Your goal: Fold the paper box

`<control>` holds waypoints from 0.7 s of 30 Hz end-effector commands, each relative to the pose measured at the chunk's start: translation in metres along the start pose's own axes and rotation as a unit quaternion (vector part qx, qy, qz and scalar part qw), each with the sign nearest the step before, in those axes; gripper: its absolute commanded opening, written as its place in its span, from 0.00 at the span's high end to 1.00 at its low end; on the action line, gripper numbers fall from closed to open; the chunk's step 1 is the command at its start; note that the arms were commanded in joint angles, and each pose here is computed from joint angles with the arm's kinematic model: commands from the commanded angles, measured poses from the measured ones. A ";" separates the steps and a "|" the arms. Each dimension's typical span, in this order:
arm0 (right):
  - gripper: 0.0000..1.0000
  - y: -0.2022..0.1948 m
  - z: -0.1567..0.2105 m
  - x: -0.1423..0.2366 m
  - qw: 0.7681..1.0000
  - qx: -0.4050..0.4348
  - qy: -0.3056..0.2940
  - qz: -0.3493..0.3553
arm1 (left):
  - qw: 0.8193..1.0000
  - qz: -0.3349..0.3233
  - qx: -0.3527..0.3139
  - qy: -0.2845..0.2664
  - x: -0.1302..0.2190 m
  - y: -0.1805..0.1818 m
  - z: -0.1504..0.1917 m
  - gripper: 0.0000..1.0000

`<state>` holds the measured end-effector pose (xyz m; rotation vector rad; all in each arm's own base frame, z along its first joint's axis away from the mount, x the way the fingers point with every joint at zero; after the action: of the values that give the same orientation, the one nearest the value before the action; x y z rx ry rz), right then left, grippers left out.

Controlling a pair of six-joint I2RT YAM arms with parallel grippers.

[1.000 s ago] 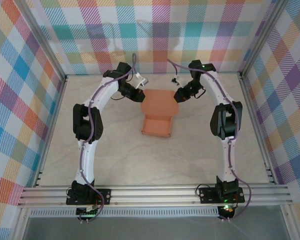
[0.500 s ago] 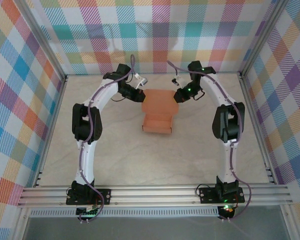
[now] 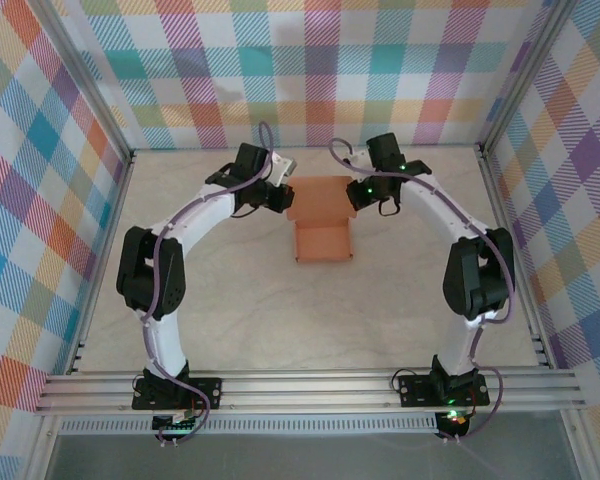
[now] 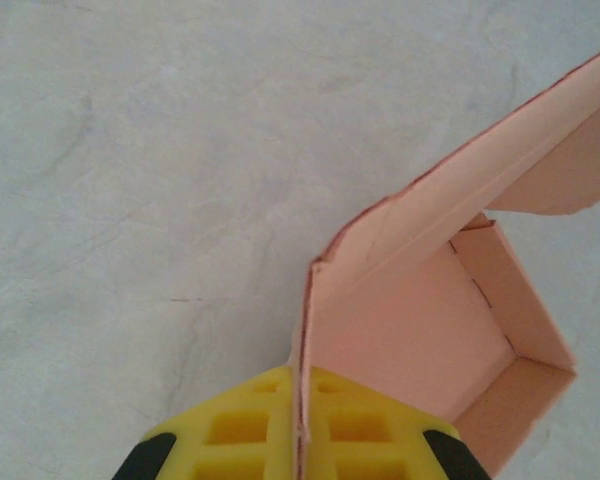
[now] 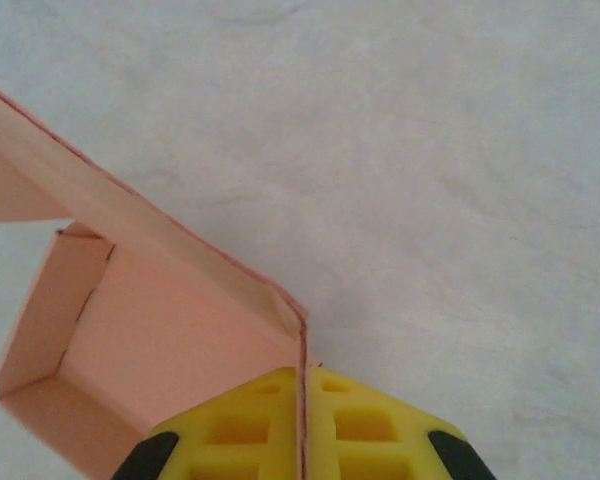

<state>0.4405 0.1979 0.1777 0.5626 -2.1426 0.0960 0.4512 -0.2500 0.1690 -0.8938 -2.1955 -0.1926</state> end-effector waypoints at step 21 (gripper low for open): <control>1.00 0.015 -0.006 0.028 0.941 -0.221 -0.214 0.140 | 0.983 -0.101 0.074 -0.133 0.002 -0.035 -0.019 1.00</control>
<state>0.4176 0.1964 0.1709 0.0327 -2.4146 -0.1897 0.4437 -0.2740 0.1594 -0.6266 -2.4233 -0.0665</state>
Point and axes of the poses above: each hand's point on the last joint's axis, 136 mm out from that joint toward the fingers, its own x axis back along the fingers, its own y axis along the line the jaws close on, z = x × y, the point moved 1 cm from there along x, back along the fingers, and after that the axes turned 8 degrees about -x, right-handed, at the moved point
